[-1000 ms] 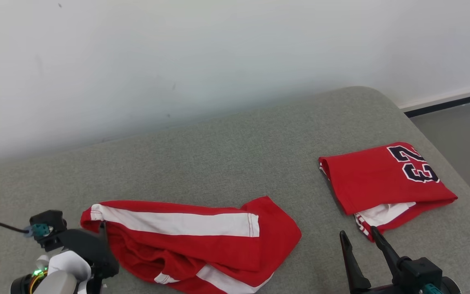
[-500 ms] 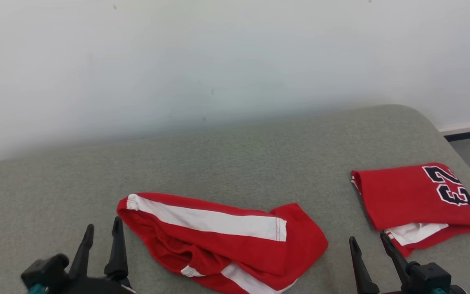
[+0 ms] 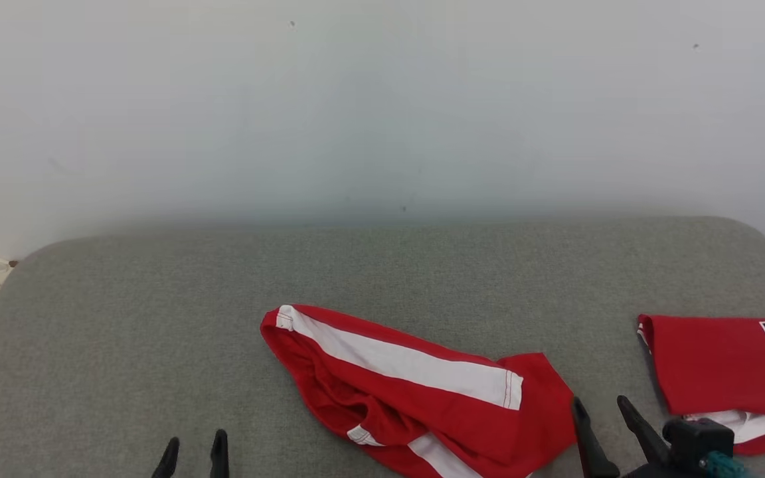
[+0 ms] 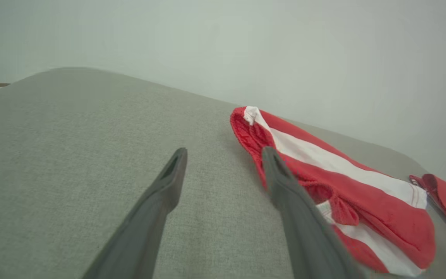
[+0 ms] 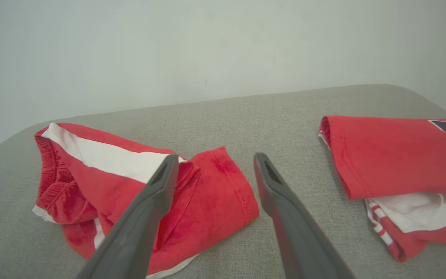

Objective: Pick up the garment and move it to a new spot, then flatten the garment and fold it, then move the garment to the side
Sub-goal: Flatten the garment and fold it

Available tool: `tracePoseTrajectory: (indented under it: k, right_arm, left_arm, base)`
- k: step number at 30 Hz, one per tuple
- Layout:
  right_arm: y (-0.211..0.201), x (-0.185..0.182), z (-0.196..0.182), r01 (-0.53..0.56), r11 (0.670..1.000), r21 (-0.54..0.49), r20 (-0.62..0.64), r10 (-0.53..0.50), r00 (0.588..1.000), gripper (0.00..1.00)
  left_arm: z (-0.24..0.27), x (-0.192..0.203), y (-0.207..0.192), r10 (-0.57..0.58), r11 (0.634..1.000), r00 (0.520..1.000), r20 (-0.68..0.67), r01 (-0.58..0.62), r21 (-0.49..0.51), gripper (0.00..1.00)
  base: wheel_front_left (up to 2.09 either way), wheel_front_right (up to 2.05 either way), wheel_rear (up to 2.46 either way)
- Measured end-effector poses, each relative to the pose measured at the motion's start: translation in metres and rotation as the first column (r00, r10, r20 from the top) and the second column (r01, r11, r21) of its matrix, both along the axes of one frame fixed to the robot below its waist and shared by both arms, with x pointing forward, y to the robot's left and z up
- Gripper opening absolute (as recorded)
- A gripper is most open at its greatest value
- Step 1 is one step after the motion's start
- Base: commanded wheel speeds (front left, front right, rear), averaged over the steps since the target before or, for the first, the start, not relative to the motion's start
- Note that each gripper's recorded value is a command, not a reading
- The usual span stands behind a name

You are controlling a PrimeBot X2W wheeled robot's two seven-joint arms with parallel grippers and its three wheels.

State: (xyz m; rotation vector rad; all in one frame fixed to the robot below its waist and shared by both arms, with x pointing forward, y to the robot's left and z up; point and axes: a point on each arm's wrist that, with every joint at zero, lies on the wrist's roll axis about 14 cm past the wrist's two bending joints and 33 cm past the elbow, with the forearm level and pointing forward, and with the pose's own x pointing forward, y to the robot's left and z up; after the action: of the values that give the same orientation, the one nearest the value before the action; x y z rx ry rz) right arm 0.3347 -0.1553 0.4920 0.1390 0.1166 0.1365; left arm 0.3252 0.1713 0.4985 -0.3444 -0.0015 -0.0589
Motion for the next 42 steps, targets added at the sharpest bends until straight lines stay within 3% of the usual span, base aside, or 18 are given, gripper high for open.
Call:
tracePoseTrajectory:
  k: [8, 11, 23, 42]
  right_arm:
    - [0.033, 0.018, -0.012, -0.131, 0.991, 0.011, -0.248, 0.13, 0.96, 1.0]
    - [0.039, 0.025, -0.013, -0.163, 0.987, -0.003, -0.317, 0.154, 0.936, 1.0]
    - [0.048, 0.061, -0.002, -0.213, 0.976, -0.03, -0.359, 0.189, 0.914, 1.0]
    - [0.023, 0.067, -0.035, -0.134, 0.991, 0.0, -0.413, 0.122, 0.903, 1.0]
  left_arm:
    - [-0.006, 0.036, -0.007, -0.076, 0.995, 0.977, -0.198, 0.087, 0.046, 1.0]
    - [-0.012, 0.055, -0.016, -0.114, 0.993, 0.948, -0.299, 0.116, -0.012, 1.0]
    - [-0.021, 0.129, -0.059, -0.214, 0.962, 0.855, -0.472, 0.1, -0.254, 1.0]
    - [-0.067, 0.172, -0.055, -0.121, 0.985, 0.851, -0.51, 0.038, -0.171, 1.0]
  base:
    - [0.0, 0.0, 0.0]
    - [0.0, 0.0, 0.0]
    - [0.0, 0.0, 0.0]
    - [0.0, 0.0, 0.0]
